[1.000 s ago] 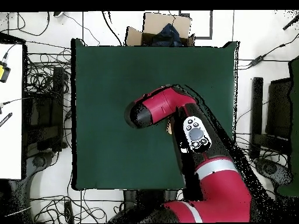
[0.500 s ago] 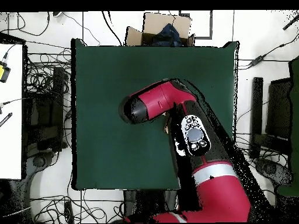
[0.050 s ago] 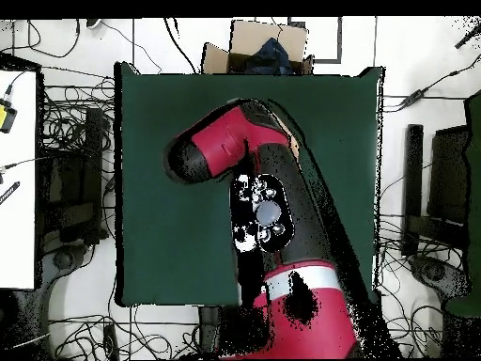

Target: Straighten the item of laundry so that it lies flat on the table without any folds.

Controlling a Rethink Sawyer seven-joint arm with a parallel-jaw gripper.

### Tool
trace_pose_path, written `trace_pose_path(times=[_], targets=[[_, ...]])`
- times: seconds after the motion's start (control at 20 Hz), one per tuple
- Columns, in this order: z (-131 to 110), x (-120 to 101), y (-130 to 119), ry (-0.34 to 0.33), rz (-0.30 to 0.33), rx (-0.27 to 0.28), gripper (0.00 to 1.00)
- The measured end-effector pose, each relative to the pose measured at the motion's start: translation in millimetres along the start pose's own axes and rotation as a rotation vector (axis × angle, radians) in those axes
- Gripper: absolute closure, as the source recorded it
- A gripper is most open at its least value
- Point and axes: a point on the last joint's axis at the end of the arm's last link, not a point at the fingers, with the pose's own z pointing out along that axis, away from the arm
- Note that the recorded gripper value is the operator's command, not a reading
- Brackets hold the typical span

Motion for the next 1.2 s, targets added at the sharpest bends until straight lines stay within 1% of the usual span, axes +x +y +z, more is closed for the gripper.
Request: trace_pose_path(times=[0.05,0.1,0.25,0.35,0.45,0.55,0.65,0.7,0.85,0.9,0.95,1.1,1.15,1.2], targets=[[-1.6,-0.1,-3.9,0.010,-0.001,0.012,1.00],[-7.5,0.3,-16.4,0.039,0.001,0.048,1.00],[-12.2,2.1,-25.7,0.050,0.008,0.068,1.00],[-17.1,7.9,-36.4,0.055,0.025,0.085,1.00],[-23.7,16.4,-48.1,0.049,0.058,0.097,1.00],[-29.2,23.0,-54.6,0.047,0.078,0.105,1.00],[-38.6,34.7,-63.3,0.061,0.094,0.125,1.00],[-47.6,48.0,-68.2,0.109,0.082,0.153,1.00],[-60.0,65.4,-70.6,0.212,0.030,0.205,1.00],[-76.2,80.5,-70.8,0.336,-0.038,0.270,1.00],[-79.4,82.7,-70.7,0.358,-0.050,0.282,1.00],[-103.2,93.8,-70.2,0.498,-0.117,0.365,1.00],[-111.1,96.2,-70.2,0.538,-0.130,0.390,1.00],[-127.1,100.5,-70.4,0.613,-0.141,0.436,1.00]])
